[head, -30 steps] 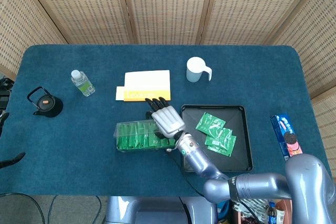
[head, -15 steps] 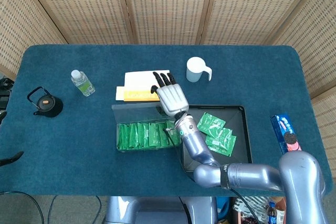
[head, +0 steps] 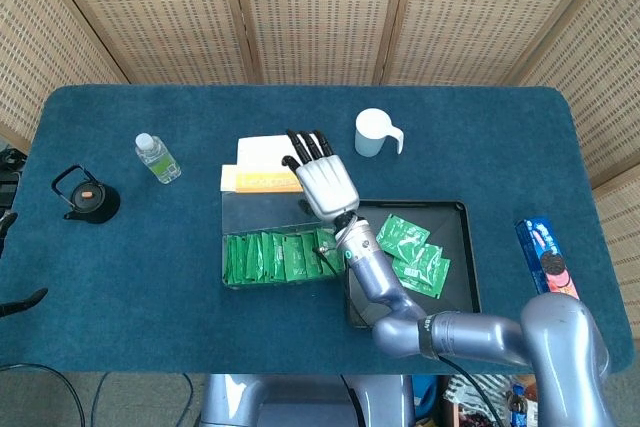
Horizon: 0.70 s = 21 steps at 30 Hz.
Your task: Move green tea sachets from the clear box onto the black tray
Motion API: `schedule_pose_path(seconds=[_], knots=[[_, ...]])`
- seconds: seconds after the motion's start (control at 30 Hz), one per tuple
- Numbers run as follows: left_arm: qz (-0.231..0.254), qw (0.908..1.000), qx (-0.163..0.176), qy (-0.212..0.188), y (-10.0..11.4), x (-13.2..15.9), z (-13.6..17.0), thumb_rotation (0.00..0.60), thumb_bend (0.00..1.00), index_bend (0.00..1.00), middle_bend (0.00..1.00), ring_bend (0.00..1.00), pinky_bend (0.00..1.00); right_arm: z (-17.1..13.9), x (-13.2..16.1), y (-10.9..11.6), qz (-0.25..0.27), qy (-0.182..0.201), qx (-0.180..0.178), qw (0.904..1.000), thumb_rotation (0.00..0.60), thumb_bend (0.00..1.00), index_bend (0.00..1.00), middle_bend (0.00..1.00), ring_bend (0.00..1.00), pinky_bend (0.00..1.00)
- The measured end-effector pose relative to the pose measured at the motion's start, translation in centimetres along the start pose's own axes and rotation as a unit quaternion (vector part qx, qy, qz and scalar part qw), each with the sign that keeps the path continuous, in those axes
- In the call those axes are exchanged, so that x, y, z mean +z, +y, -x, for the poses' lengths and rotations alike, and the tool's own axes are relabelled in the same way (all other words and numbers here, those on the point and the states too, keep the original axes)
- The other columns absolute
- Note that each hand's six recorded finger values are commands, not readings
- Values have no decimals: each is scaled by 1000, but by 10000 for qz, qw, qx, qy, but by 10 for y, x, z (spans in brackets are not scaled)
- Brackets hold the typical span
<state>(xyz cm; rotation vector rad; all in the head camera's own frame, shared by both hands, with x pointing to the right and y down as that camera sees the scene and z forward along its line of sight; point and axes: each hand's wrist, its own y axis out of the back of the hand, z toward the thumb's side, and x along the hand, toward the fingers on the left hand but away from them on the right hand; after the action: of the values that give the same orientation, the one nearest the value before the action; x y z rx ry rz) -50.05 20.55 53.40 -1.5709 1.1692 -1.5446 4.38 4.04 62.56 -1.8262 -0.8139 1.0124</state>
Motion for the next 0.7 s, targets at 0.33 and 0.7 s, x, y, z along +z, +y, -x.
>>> schedule_pose_path(seconds=[0.33, 0.7], knots=[[-6, 10000, -44, -35, -3, 3, 0, 600, 141, 0, 0, 0, 0, -33, 12, -1, -513, 1315, 230, 9897, 600, 251, 333, 0, 0, 0], [-40, 9999, -75, -58, -5, 5, 0, 600, 141, 0, 0, 0, 0, -60, 7, -26, -1406, 2075, 632, 9660, 600, 251, 372, 23, 0, 0]])
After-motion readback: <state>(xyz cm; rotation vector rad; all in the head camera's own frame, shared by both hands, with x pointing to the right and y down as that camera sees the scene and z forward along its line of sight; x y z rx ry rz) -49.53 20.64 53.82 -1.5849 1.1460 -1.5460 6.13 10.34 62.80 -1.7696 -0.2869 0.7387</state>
